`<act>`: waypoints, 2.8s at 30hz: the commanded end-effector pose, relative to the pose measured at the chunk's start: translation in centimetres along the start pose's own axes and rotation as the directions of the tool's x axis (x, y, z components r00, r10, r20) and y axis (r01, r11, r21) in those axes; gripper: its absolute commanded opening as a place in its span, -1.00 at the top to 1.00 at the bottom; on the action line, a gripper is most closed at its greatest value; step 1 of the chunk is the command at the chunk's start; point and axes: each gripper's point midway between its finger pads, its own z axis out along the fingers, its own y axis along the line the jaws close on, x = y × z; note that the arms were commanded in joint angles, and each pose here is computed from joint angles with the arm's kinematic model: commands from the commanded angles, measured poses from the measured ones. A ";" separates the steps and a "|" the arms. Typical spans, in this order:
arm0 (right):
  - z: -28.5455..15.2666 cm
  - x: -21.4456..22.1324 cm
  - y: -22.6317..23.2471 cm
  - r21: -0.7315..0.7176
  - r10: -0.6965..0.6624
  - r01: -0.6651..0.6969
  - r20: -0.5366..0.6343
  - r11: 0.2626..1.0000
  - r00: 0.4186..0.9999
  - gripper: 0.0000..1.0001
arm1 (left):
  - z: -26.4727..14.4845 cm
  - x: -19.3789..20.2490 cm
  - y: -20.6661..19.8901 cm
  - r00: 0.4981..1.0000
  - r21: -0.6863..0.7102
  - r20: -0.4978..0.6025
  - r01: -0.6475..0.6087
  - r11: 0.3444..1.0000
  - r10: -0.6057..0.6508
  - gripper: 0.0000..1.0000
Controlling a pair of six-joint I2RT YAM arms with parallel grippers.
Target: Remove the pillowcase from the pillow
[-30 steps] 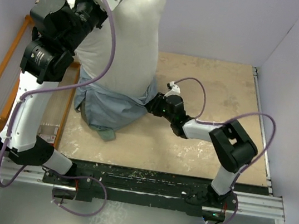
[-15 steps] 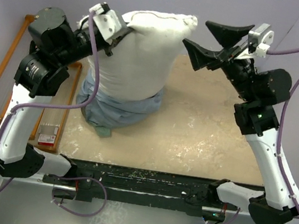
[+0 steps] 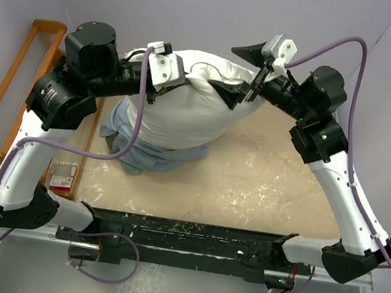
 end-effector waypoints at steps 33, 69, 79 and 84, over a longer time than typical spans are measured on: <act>0.4 5.5 -5.0 0.376 0.127 -0.056 -0.168 0.925 0.978 1.00 | -1.2 -0.9 0.5 0.999 -0.035 -0.031 -0.028 0.999 0.027 0.32; -6.1 3.0 -6.3 0.239 0.133 -0.133 0.017 0.962 0.991 1.00 | -9.1 31.5 3.1 0.789 -0.070 -0.584 0.188 0.980 -0.193 -0.99; -6.5 3.5 -6.4 0.267 0.149 -0.147 0.014 0.953 0.989 1.00 | -7.8 34.1 5.5 0.793 -0.141 -0.573 0.156 0.978 -0.209 -0.03; -7.1 4.0 -8.7 0.369 0.198 -0.190 0.015 0.910 0.980 1.00 | -8.4 35.5 5.5 0.771 -0.168 -0.604 0.125 0.978 -0.202 0.87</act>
